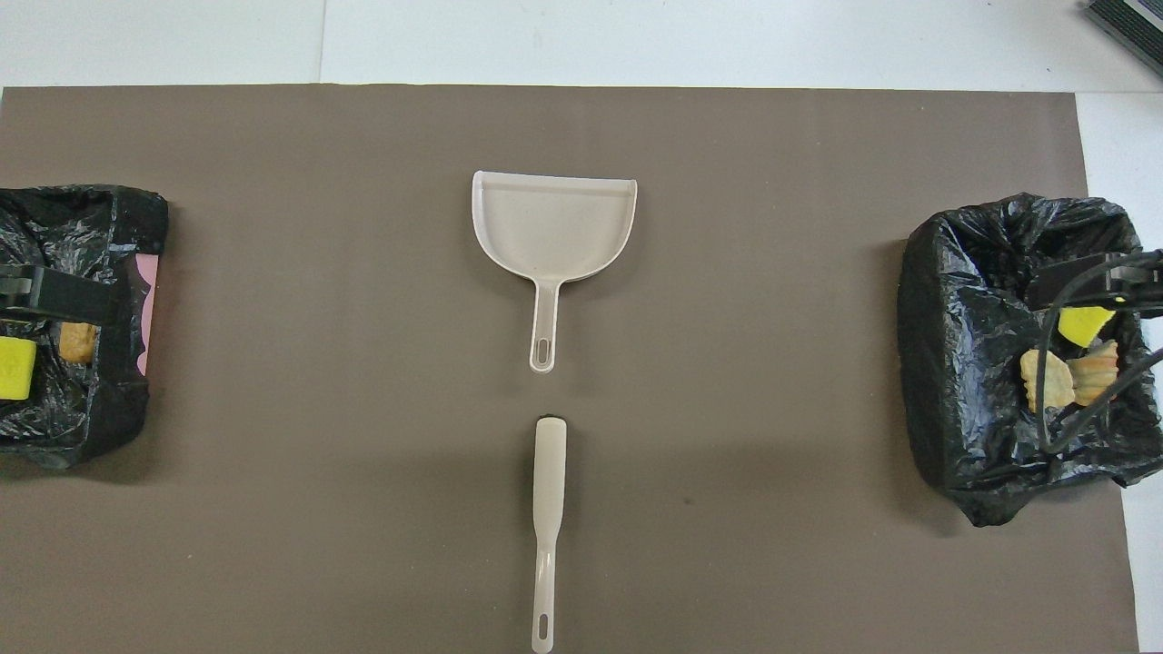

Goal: Sweep and dump trash in bin

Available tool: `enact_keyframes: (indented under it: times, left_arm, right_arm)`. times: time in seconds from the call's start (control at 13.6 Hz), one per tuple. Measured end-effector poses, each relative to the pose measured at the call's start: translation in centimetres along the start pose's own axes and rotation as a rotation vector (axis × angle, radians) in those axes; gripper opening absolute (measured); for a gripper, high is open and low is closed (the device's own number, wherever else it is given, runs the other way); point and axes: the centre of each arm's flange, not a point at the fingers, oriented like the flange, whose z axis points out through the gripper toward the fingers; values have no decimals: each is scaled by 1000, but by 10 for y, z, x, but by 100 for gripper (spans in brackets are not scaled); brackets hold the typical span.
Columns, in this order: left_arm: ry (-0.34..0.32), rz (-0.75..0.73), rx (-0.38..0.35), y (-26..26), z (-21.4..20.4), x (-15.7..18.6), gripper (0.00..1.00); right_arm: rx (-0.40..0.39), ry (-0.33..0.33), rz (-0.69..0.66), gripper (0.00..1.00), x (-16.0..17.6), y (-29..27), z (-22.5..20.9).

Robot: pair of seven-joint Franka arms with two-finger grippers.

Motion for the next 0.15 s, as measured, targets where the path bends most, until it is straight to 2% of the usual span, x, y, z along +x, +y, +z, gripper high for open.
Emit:
enact_keyframes:
  times: [0.15]
  left_arm:
    - [0, 0, 0, 0, 0, 0, 100]
  right_arm:
    - [0, 0, 0, 100, 0, 0, 0]
